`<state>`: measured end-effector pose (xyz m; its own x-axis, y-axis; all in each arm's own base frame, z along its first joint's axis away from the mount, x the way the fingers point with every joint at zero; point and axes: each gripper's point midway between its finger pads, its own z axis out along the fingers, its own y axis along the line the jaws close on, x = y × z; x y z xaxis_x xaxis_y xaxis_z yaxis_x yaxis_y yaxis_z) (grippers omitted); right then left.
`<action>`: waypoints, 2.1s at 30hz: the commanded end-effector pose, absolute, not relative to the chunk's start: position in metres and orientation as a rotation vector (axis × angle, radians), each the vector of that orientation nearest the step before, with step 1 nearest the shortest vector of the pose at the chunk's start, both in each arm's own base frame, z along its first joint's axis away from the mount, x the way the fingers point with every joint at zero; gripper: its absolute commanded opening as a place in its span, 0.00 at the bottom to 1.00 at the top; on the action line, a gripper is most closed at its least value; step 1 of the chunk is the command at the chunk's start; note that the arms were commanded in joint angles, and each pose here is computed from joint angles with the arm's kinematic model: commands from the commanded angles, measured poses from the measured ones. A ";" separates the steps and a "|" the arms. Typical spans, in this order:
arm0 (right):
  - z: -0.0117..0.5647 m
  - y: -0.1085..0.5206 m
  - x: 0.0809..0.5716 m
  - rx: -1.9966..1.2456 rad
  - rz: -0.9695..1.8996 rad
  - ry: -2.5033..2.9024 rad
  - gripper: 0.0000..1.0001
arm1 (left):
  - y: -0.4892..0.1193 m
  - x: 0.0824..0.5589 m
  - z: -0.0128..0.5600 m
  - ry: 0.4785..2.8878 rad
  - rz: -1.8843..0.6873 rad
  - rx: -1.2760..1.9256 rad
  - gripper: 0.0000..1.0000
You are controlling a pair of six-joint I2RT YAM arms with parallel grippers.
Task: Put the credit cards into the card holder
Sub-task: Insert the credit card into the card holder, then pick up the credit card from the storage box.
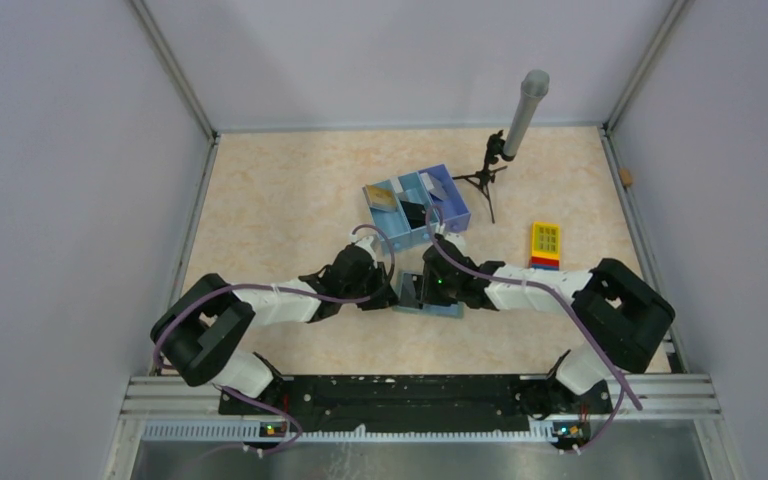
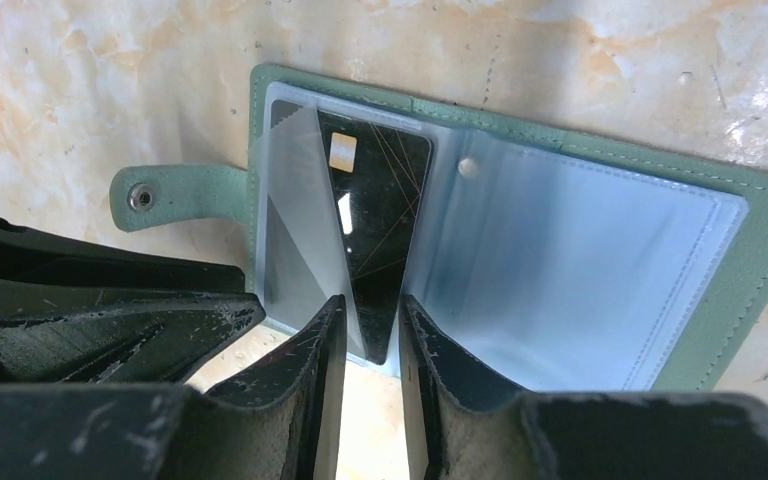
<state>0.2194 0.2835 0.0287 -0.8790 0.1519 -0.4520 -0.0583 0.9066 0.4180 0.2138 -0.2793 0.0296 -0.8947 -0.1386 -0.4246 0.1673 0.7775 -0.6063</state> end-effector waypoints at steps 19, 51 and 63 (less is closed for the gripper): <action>0.065 0.303 0.236 -0.054 0.578 2.482 0.32 | -0.287 0.220 0.050 2.448 -0.944 0.023 0.33; 0.140 0.258 0.489 -0.389 0.355 2.226 0.72 | -0.104 0.282 0.215 2.228 -0.404 0.048 0.99; 0.095 0.261 0.510 -0.438 0.308 2.317 0.68 | -0.112 0.282 0.202 2.252 -0.479 0.065 0.99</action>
<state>0.5003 0.2585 0.0897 -0.6760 -0.1987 -0.7096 -0.3781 0.9201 0.1026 0.2793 -0.1108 0.1974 -0.6822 -0.1144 -0.7222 0.1750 0.9334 -0.3132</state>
